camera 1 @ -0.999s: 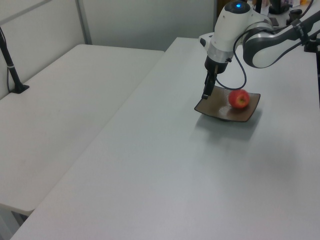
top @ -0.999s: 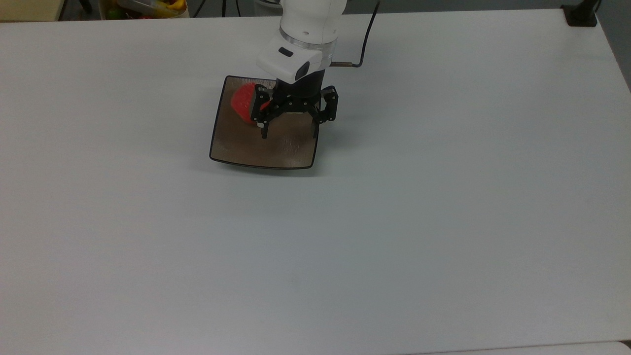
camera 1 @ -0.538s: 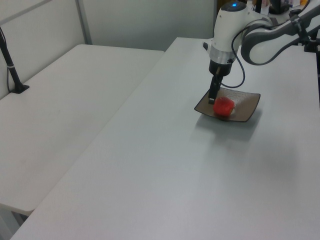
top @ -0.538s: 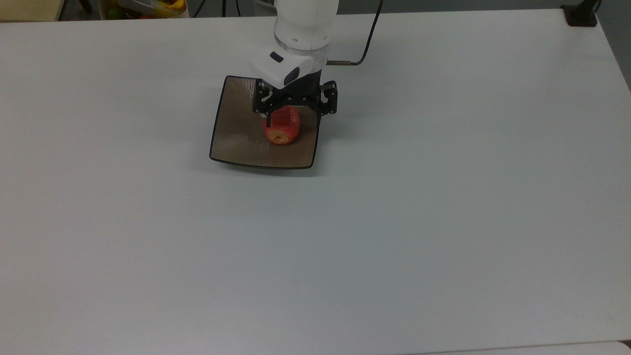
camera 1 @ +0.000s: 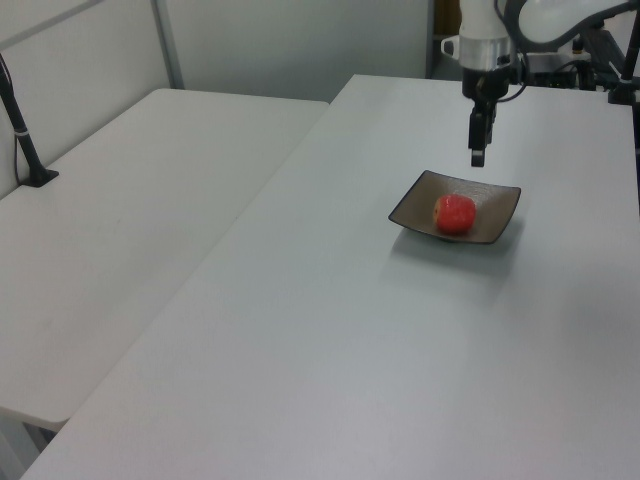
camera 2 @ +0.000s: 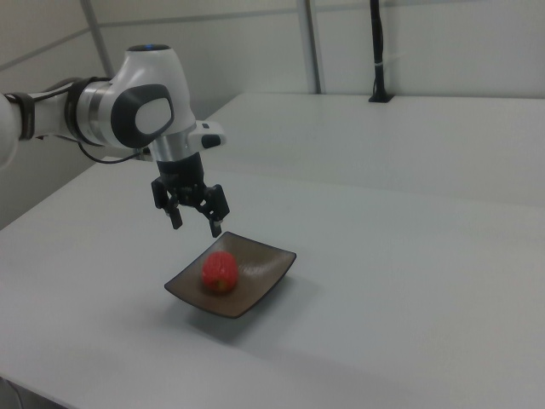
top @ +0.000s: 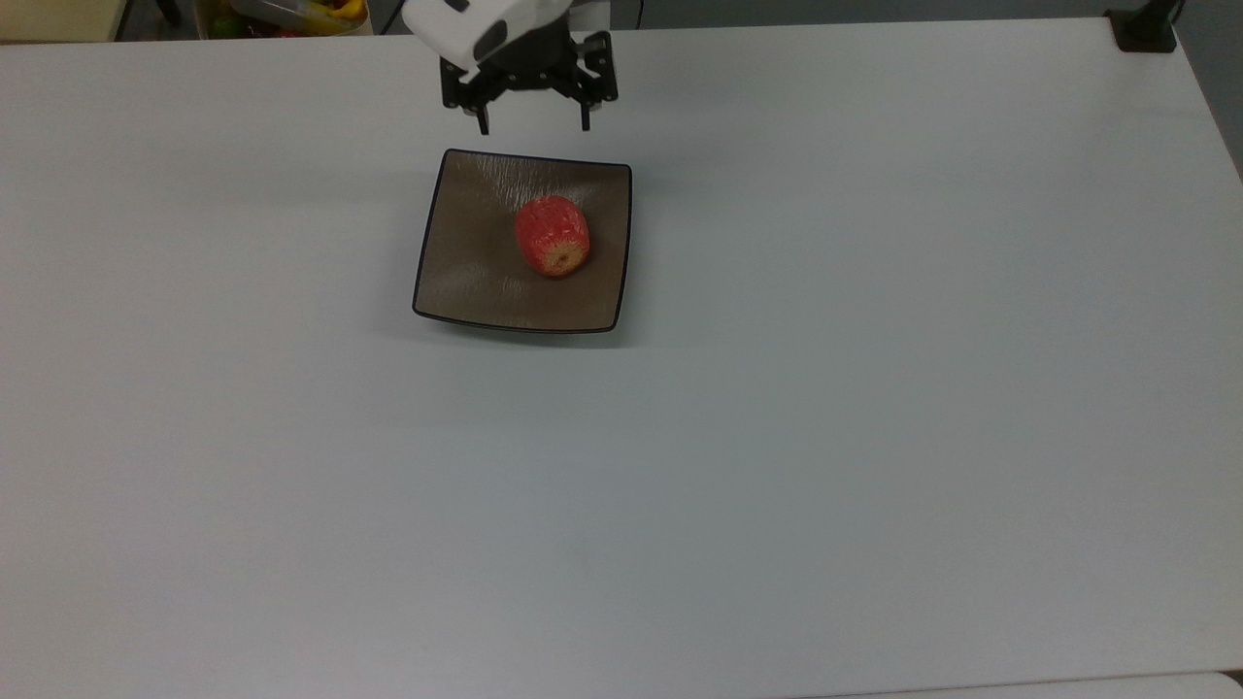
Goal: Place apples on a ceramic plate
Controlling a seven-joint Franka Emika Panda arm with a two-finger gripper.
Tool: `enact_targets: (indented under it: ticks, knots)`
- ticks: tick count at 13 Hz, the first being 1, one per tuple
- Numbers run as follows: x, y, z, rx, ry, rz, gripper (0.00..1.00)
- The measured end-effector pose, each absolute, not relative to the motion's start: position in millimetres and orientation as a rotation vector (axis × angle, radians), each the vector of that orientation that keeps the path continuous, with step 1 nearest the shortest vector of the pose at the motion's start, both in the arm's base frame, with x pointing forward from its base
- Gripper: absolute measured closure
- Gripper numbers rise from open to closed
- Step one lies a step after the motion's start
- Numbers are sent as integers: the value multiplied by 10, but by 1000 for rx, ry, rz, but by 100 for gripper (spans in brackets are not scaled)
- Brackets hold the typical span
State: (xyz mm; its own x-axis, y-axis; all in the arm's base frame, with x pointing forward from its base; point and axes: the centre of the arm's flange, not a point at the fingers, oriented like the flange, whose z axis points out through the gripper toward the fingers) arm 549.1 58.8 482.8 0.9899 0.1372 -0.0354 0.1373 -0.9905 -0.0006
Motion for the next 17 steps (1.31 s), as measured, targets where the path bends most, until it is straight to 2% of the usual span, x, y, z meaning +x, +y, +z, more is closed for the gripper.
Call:
enact_targets:
  ticks: [8,12,17]
  knots:
    - [5546,511,4969,3191,165,21,0]
    - [5621,294,5233,3192,111,54,0]
    - [5655,291,5167,3133,148,14,0]
